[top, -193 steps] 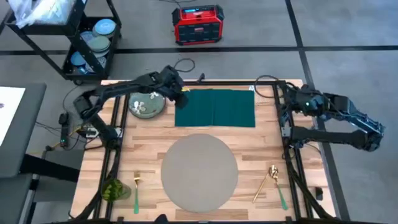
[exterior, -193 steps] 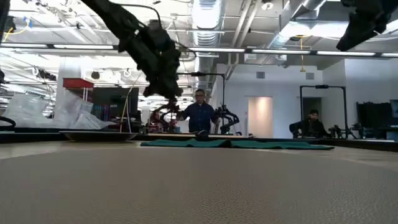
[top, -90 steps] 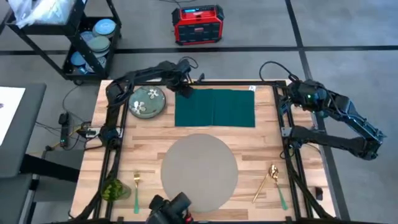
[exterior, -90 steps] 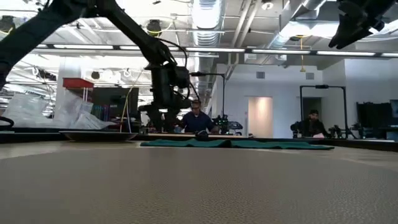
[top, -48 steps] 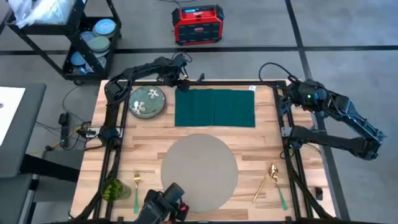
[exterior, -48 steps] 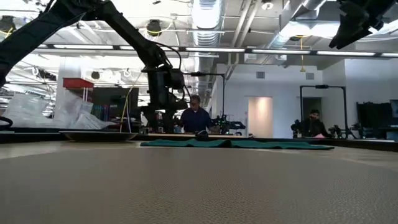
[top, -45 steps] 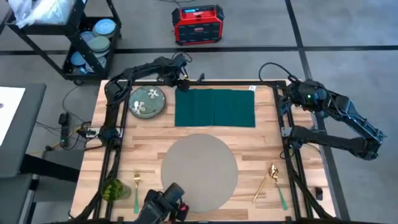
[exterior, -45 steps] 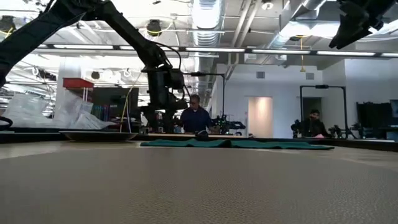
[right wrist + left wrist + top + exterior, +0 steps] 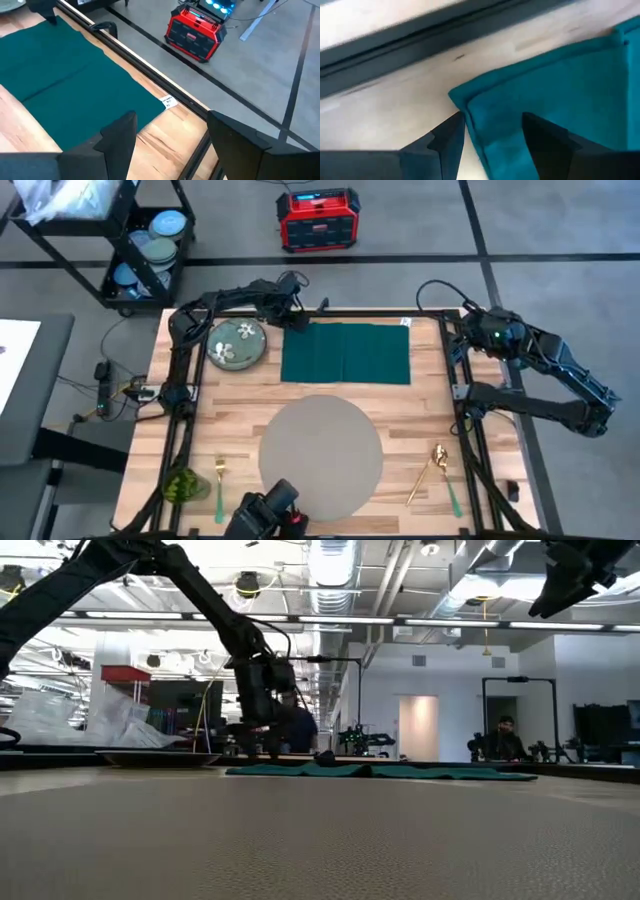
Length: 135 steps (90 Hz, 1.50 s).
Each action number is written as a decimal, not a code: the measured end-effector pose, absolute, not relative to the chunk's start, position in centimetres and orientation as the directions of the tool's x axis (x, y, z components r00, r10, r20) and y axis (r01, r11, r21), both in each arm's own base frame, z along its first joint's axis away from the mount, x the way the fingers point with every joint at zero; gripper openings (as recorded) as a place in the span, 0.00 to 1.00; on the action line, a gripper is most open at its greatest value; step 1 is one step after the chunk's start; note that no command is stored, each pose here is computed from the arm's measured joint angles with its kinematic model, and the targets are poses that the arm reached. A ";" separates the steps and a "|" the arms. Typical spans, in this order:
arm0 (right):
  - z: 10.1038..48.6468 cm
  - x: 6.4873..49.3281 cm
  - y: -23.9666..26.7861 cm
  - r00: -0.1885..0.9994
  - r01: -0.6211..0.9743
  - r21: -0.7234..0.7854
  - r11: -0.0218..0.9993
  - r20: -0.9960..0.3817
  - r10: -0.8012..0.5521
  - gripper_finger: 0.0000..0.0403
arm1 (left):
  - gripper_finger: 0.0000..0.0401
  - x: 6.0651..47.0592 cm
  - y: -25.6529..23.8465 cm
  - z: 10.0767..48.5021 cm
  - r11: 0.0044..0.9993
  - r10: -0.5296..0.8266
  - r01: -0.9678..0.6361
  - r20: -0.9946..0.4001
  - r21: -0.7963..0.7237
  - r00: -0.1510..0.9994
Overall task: Set table place
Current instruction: Fold the blue table napkin
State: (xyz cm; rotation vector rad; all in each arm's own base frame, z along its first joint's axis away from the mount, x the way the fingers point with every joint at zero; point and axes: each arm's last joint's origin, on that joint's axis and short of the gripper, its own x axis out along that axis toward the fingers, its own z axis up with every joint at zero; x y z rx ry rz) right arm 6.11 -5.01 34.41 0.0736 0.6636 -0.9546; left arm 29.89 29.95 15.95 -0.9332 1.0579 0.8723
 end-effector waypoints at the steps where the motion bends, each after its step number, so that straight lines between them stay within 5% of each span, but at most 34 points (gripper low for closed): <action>1: 34.4 6.1 -5.0 0.397 0.775 -0.224 0.591 -0.555 -0.731 0.57 | 0.45 29.9 29.9 16.0 0.354 0.131 -0.914 -0.957 -0.199 0.259; 25: 34.3 6.1 -5.0 0.392 0.773 -0.228 0.592 -0.562 -0.728 0.57 | 0.40 29.8 29.8 15.7 0.357 0.118 -0.912 -0.959 -0.201 0.258; 62: 34.4 6.1 -5.0 0.399 0.775 -0.224 0.591 -0.552 -0.732 0.57 | 0.02 29.0 28.9 13.0 0.367 0.133 -0.910 -0.958 -0.191 0.254; 135: 34.4 6.1 -5.0 0.398 0.745 -0.272 0.609 -0.552 -0.733 0.57 | 0.00 28.4 27.1 18.9 0.365 0.087 -0.893 -0.946 -0.262 0.313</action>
